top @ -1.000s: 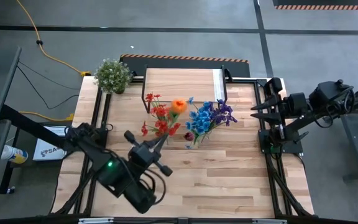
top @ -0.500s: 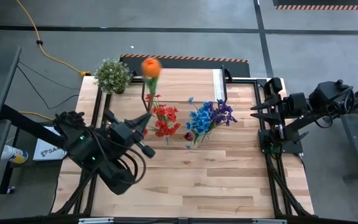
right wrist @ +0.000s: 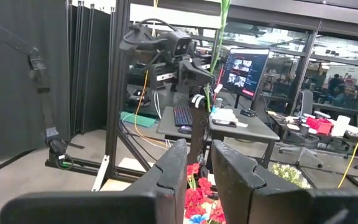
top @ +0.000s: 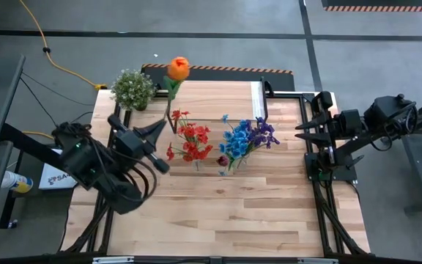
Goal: Pick and place flowers into a vace then onto a shelf
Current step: Put the orange flower into the left transparent vase
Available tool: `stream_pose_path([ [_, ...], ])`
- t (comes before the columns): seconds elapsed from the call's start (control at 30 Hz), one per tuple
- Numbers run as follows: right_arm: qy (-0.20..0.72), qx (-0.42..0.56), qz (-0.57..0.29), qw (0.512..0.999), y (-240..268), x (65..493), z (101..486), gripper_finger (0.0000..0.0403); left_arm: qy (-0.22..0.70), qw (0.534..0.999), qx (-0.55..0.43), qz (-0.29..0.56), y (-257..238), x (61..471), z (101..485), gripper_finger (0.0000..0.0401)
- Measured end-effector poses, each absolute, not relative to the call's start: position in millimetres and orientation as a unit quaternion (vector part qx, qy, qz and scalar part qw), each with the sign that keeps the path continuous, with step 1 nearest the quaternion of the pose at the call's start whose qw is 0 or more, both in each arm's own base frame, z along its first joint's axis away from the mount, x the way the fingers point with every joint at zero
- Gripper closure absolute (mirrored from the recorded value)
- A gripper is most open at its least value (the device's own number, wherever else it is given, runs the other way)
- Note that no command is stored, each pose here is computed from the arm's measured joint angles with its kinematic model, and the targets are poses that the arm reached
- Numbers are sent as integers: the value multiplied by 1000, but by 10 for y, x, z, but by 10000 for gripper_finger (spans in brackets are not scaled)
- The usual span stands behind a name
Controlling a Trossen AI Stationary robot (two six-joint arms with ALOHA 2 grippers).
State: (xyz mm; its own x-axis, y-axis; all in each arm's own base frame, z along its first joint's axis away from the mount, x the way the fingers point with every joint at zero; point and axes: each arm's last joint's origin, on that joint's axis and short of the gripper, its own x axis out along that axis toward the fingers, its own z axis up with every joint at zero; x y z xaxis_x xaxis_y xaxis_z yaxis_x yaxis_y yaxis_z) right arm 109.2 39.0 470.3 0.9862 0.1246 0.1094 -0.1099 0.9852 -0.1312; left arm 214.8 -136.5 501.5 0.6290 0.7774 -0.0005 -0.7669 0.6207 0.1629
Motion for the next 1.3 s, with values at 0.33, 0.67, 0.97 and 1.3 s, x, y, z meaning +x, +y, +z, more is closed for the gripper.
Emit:
stream_pose_path([
  [0.33,-51,-65,56,995,418,1163,4687,336,5,902,11,431,-1029,1733,4551,372],
  [0.67,-31,-76,-16,997,435,1302,4652,336,-20,901,-44,430,-942,1625,3806,372],
  [0.97,-26,-82,-29,996,492,1450,4632,336,-41,898,-86,429,-977,1669,3514,372],
  [1.3,-9,-90,-27,995,561,1608,4574,336,-58,879,-111,459,-887,1782,3287,372],
])
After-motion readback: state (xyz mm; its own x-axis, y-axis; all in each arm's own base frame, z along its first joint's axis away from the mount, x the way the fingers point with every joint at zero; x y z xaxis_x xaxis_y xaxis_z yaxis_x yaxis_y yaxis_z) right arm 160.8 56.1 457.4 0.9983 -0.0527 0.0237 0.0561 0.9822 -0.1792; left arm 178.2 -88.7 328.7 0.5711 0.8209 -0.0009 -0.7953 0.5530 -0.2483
